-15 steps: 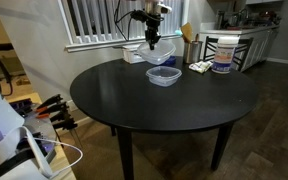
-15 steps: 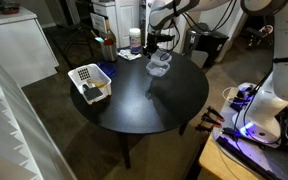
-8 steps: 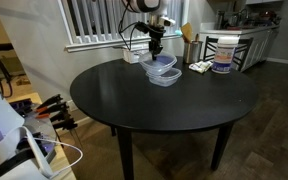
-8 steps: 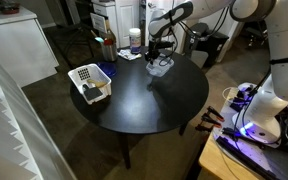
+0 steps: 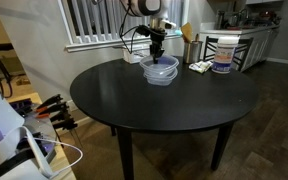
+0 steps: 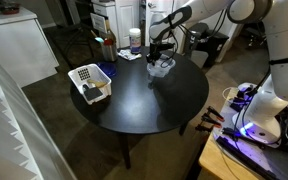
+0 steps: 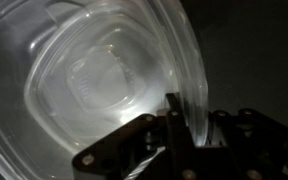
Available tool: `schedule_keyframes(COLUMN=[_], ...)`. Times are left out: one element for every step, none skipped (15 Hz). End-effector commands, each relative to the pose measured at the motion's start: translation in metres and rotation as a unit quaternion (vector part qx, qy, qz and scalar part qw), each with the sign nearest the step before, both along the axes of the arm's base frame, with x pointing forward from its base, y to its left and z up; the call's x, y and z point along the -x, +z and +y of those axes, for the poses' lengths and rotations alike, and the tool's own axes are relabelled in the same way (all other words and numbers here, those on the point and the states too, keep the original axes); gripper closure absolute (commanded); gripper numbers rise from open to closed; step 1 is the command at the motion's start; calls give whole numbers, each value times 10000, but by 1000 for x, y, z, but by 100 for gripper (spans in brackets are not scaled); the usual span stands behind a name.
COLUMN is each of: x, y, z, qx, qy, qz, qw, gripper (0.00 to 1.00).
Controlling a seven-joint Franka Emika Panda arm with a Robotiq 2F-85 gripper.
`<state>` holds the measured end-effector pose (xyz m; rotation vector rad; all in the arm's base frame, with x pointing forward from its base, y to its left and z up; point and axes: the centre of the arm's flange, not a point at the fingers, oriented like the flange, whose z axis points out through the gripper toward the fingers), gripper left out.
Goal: Pile up the boxes
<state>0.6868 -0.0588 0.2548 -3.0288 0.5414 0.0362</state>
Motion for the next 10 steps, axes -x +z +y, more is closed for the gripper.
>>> schedule_keyframes(x=[7, 7, 7, 7, 8, 9, 10, 13, 15, 16], y=[7, 8, 9, 9, 9, 7, 5, 2, 0, -1], z=[12, 16, 20, 26, 32, 40, 49, 57, 64, 71], qx=[227, 278, 317, 345, 399, 429, 458, 495, 532, 573], qy=[170, 248, 344, 516, 657, 854, 1017, 1212, 1373, 1513], qz=[-88, -93, -78, 4, 44, 135, 204, 283, 353, 413], qw=[9996, 9993, 9989, 9981, 9970, 9953, 9936, 9910, 9885, 9860], gripper=[99, 99, 99, 99, 99, 99, 99, 99, 99, 99])
